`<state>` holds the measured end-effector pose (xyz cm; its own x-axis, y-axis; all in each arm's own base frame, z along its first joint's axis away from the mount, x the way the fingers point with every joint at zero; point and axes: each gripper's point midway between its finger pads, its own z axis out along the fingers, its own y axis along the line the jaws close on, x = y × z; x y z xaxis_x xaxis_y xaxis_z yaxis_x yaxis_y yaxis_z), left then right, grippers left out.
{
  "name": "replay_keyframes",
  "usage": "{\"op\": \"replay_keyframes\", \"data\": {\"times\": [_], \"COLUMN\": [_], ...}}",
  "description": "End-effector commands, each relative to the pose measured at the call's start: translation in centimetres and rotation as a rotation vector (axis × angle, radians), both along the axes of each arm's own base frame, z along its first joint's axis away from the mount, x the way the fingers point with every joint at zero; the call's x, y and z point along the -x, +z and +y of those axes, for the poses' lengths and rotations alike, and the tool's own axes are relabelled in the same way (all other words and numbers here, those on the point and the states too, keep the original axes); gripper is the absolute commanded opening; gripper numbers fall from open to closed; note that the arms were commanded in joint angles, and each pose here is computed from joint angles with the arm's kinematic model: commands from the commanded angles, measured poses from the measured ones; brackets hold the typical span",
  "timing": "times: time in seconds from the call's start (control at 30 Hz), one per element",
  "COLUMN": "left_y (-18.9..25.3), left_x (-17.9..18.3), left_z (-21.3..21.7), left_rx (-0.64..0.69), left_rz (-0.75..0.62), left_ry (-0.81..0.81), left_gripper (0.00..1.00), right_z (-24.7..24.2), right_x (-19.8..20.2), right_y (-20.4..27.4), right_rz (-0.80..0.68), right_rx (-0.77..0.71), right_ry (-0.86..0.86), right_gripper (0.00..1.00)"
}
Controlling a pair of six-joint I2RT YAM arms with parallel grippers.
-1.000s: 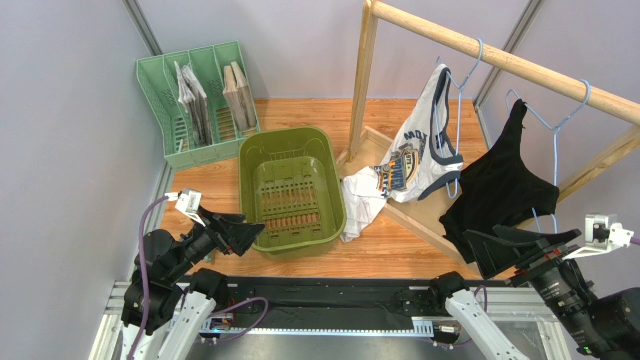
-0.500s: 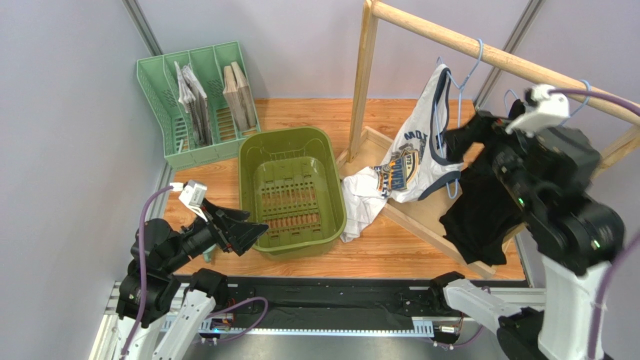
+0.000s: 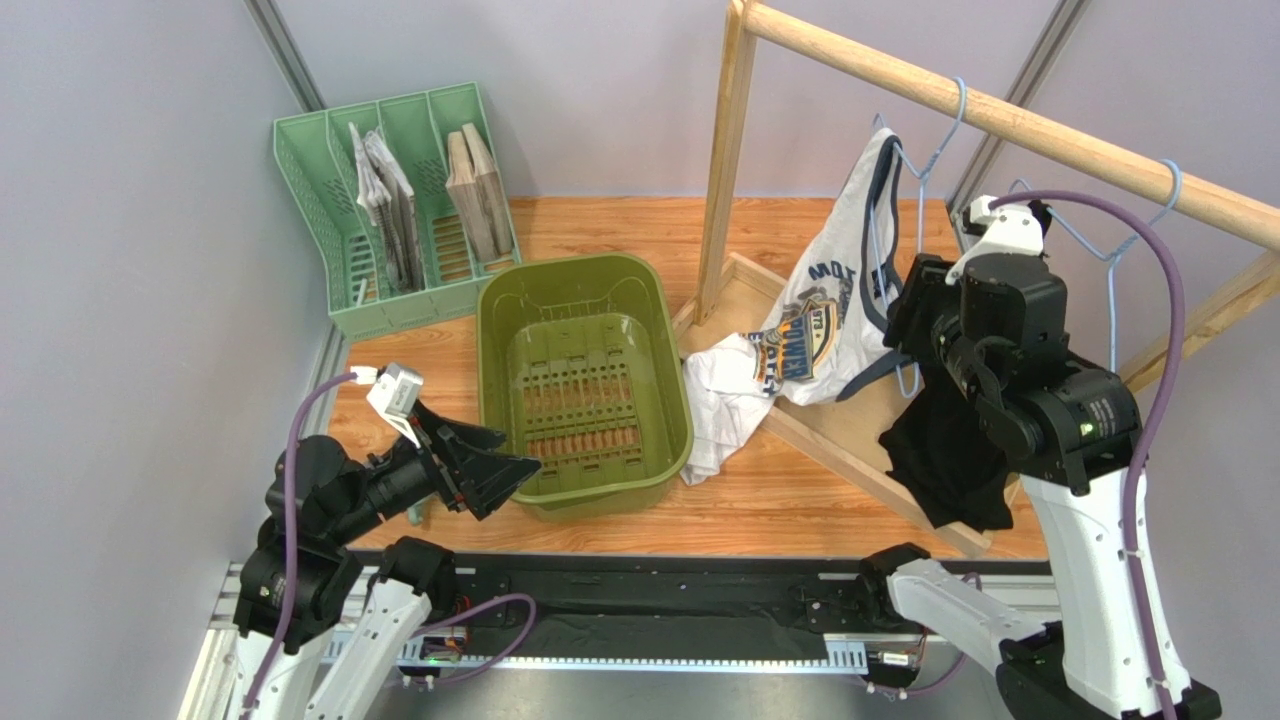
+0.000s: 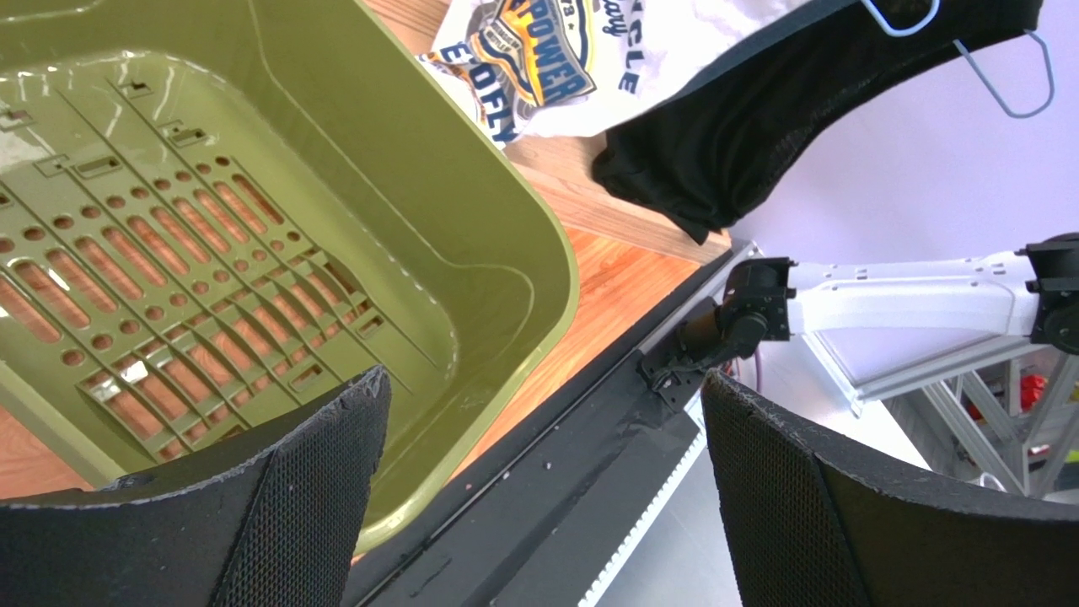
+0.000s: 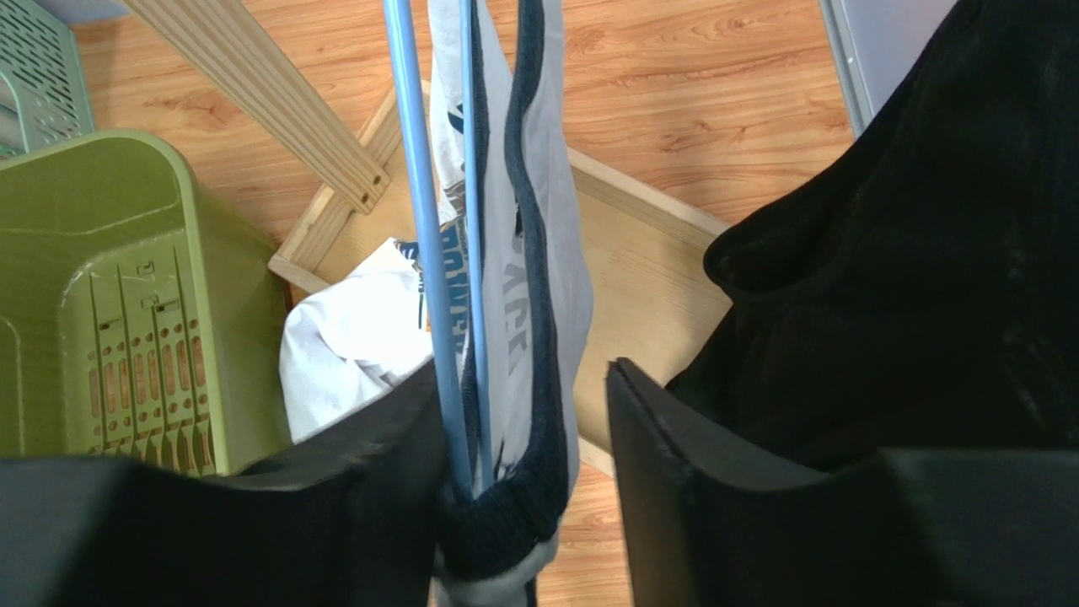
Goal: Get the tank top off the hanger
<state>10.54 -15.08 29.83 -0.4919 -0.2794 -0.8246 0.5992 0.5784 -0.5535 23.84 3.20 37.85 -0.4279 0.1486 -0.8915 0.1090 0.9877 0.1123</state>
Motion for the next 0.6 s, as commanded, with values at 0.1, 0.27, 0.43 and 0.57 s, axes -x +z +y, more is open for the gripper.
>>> {"op": "replay_keyframes", "data": {"times": [0.1,0.27,0.43,0.57], "left_y": [0.6,1.2,1.1,1.5], "left_x": [0.0,-0.7,-3.6,-5.5], "left_z": [-1.0,-2.5,-3.3,-4.7], "left_rx": [0.018,0.053,0.060,0.099], "left_rz": [-0.015,0.028,0.054,0.114], "left_ry": [-0.071,-0.157,-0.141,-0.169], "left_gripper": [0.94,0.90,0.90,0.84], "right_z": [-0.3,-0.4,0.1,0.3], "right_x": [0.3,0.2,1.2,3.4], "right_y": [1.1,3.7,7.9,10.8], "right_rz": [-0.084,-0.147,-0.246,-0.313], "right_rx": [-0.028,-0.046,-0.105,-0.140], "right_ry": [-0.017,-0.024,0.021,0.076], "right_gripper": [0.24,0.00,0.00,0.00]}}
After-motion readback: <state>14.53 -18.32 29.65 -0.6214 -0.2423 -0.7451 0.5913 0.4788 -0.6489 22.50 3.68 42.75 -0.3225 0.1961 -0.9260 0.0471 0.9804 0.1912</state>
